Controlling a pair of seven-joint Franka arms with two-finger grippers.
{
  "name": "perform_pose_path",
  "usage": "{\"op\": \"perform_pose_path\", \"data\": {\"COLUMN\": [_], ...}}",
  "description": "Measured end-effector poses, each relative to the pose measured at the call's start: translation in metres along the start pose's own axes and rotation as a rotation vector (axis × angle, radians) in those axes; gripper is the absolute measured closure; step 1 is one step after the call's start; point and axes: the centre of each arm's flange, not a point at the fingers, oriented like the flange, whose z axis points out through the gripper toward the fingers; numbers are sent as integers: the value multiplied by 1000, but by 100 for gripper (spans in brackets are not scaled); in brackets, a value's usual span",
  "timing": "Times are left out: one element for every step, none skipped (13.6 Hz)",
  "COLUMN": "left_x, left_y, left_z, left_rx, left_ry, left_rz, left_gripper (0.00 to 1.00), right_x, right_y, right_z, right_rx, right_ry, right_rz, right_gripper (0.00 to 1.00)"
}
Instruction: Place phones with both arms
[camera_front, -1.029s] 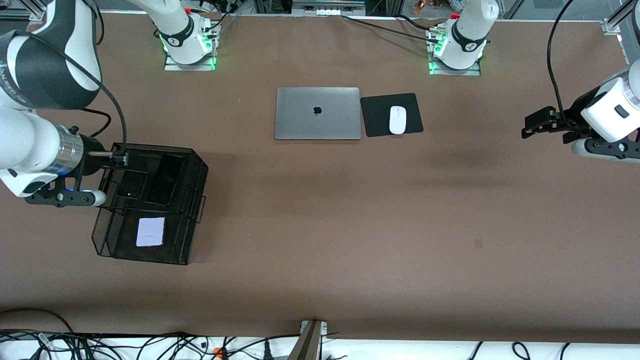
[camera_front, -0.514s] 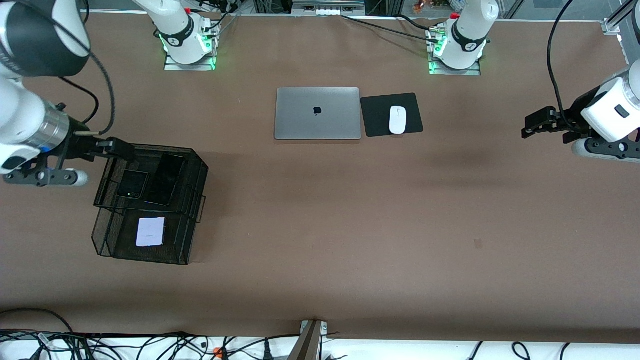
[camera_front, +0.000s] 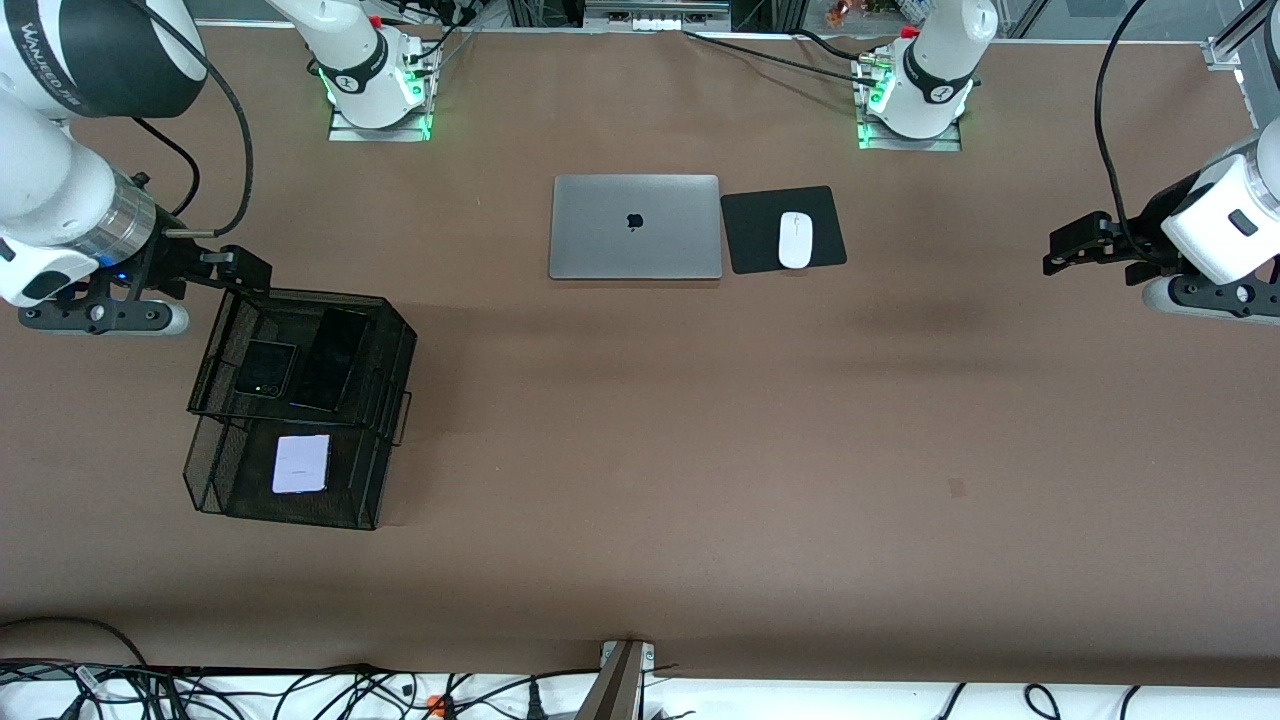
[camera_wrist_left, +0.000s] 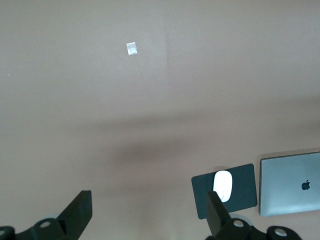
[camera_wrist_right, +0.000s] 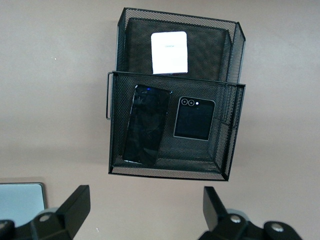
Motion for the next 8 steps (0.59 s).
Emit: {"op": "perform_pose_path", "data": {"left_x": [0,0,0,0,0,0,-1,-1], "left_y": [0,0,0,0,0,0,0,0], "left_z": [0,0,0,0,0,0,0,0], "left_rx": [0,0,0,0,0,0,0,0], "left_ry": [0,0,0,0,0,-1,-4,-5], "left_rz": [0,-1,-1,-1,-1,-1,-1,-1], "left_gripper": [0,0,0,0,0,0,0,0], "right_x": [0,0,0,1,1,1,1,2], "right_y": [1,1,0,0,1,2,2,3], "right_z": [0,0,0,-1,-1,-1,-1,-1], "right_rx": [0,0,1,1,1,2,2,2], "right_ry": [1,2,4,7,9,9,9,9], "right_rz": [1,1,0,1,1,3,4,4], "right_gripper": [0,0,0,0,0,0,0,0]}}
